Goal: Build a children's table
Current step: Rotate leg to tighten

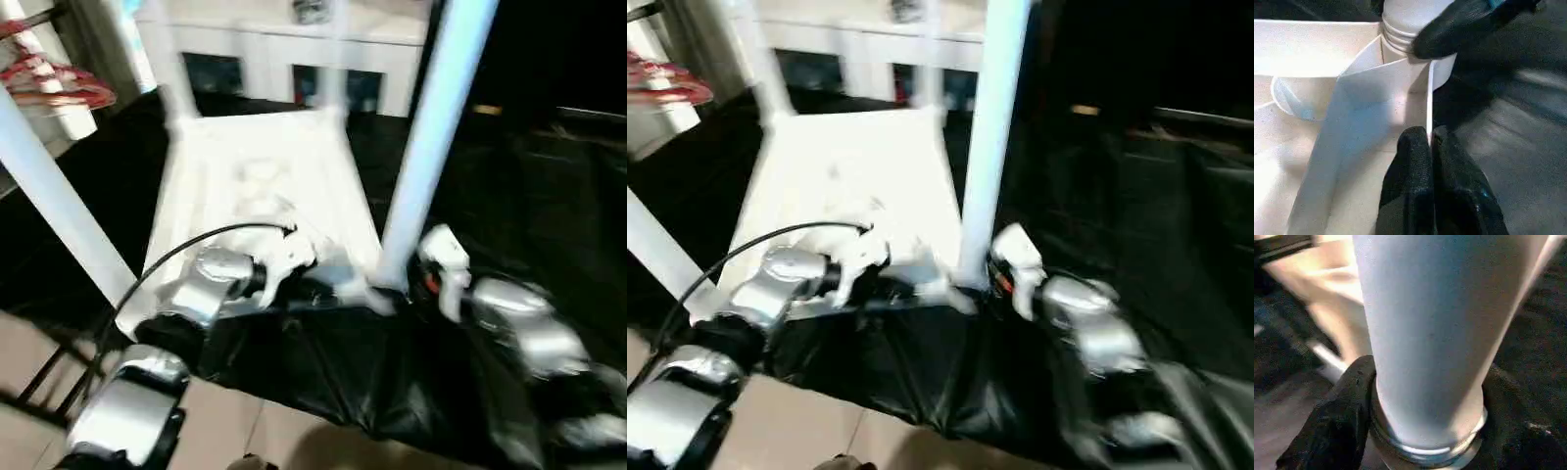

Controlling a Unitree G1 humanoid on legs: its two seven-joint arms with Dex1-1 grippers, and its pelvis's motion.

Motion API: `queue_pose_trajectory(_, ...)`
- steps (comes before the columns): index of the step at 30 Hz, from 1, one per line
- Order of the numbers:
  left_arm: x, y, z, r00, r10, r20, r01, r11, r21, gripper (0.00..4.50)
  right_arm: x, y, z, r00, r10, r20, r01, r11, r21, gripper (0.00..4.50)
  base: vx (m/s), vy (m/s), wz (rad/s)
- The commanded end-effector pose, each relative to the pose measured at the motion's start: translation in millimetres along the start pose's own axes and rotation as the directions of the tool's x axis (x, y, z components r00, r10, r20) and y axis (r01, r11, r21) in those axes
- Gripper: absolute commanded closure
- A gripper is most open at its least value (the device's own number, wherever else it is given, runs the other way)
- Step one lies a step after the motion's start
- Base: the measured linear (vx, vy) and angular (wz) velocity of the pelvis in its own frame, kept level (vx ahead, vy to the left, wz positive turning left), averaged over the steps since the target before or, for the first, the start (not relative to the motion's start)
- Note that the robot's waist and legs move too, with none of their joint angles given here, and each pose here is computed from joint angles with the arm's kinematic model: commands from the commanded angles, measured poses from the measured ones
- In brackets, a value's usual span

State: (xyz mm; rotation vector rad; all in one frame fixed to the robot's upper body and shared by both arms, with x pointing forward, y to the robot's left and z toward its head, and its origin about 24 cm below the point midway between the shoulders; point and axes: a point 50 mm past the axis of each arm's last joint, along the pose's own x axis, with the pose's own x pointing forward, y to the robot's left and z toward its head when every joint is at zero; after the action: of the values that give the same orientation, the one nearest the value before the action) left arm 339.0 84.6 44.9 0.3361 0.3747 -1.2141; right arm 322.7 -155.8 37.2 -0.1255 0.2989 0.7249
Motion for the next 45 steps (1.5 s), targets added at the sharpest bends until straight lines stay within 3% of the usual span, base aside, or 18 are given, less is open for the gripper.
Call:
queue_pose_trajectory(1, 13.9, 4.4, 24.3, 0.992, 0.102, 0.07, -0.102, 0.995, -0.001, 4.5, 15.1, 12.2, -14.2, 0.995, -0.062, -0.073, 0.064, 0.998, 0.021, 1.78, 0.0, 0.0, 0.0)
queue_pose_trajectory(6, 36.3, -3.6, 37.8, 0.984, 0.158, 0.081, -0.156, 0.987, -0.021, 4.5, 37.5, 21.5, -9.7, 0.97, -0.229, -0.08, 0.233, 0.971, 0.048, 1.78, 0.0, 0.0, 0.0)
queue_pose_trajectory(9, 45.4, -12.7, 43.2, 0.989, 0.113, 0.097, -0.113, 0.994, -0.001, 4.5, 45.2, 28.6, -4.6, 0.976, -0.211, -0.046, 0.214, 0.974, 0.068, 1.78, 0.0, 0.0, 0.0)
queue_pose_trajectory(10, 46.3, -13.8, 43.8, 0.989, 0.104, 0.101, -0.105, 0.995, 0.003, 4.5, 45.7, 29.1, -3.5, 0.979, -0.199, -0.038, 0.202, 0.976, 0.084, 1.22, 0.0, 0.0, 0.0)
queue_pose_trajectory(15, 45.4, -16.2, 42.4, 0.992, 0.067, 0.108, -0.07, 0.997, 0.021, 4.5, 44.6, 26.1, -1.6, 0.981, -0.192, -0.031, 0.194, 0.974, 0.118, 0.88, 0.0, 0.0, 0.0)
queue_pose_trajectory(17, 38.9, -13.8, 38.1, 0.993, 0.048, 0.107, -0.051, 0.998, 0.027, 4.5, 39.3, 16.9, -1.5, 0.976, -0.214, -0.03, 0.216, 0.974, 0.075, 0.61, 0.0, 0.0, 0.0)
queue_pose_trajectory(24, 25.4, -12.1, 31.3, 0.994, -0.026, 0.108, 0.02, 0.998, 0.054, 4.5, 24.4, 8.1, 1.3, 0.996, -0.085, 0.0, 0.085, 0.996, 0.008, 0.61, 0.0, 0.0, 0.0)
queue_pose_trajectory(26, 18.1, -10.9, 26.9, 0.993, -0.062, 0.099, 0.056, 0.996, 0.067, 4.5, 14.4, 6.0, 0.7, 1.0, 0.003, -0.019, -0.005, 0.995, -0.095, 0.61, 0.0, 0.0, 0.0)
queue_pose_trajectory(30, 11.9, -10.8, 24.6, 0.989, -0.107, 0.1, 0.098, 0.992, 0.084, 4.5, 4.7, 5.0, 1.2, 0.996, 0.091, -0.024, -0.093, 0.989, -0.119, 0.61, 0.0, 0.0, 0.0)
queue_pose_trajectory(33, 2.9, -11.3, 22.2, 0.98, -0.176, 0.098, 0.166, 0.981, 0.101, 4.5, -9.5, 6.9, 4.4, 0.971, 0.239, -0.011, -0.238, 0.963, -0.127, 0.61, 0.0, 0.0, 0.0)
queue_pose_trajectory(39, -10.8, -8.1, 15.9, 0.971, -0.23, 0.059, 0.222, 0.968, 0.114, 4.5, -26.5, 11.2, 1.0, 0.922, 0.381, -0.07, -0.387, 0.909, -0.152, 0.61, 0.0, 0.0, 0.0)
queue_pose_trajectory(40, -11.9, -7.7, 15.4, 0.971, -0.234, 0.056, 0.226, 0.967, 0.114, 4.5, -27.2, 11.3, 0.6, 0.919, 0.386, -0.074, -0.393, 0.907, -0.153, 0.87, 0.0, 0.0, 0.0)
queue_pose_trajectory(45, -16.7, -7.0, 13.5, 0.964, -0.262, 0.042, 0.255, 0.96, 0.114, 4.5, -30.1, 14.8, -0.4, 0.899, 0.429, -0.09, -0.438, 0.887, -0.147, 1.18, 0.0, 0.0, 0.0)
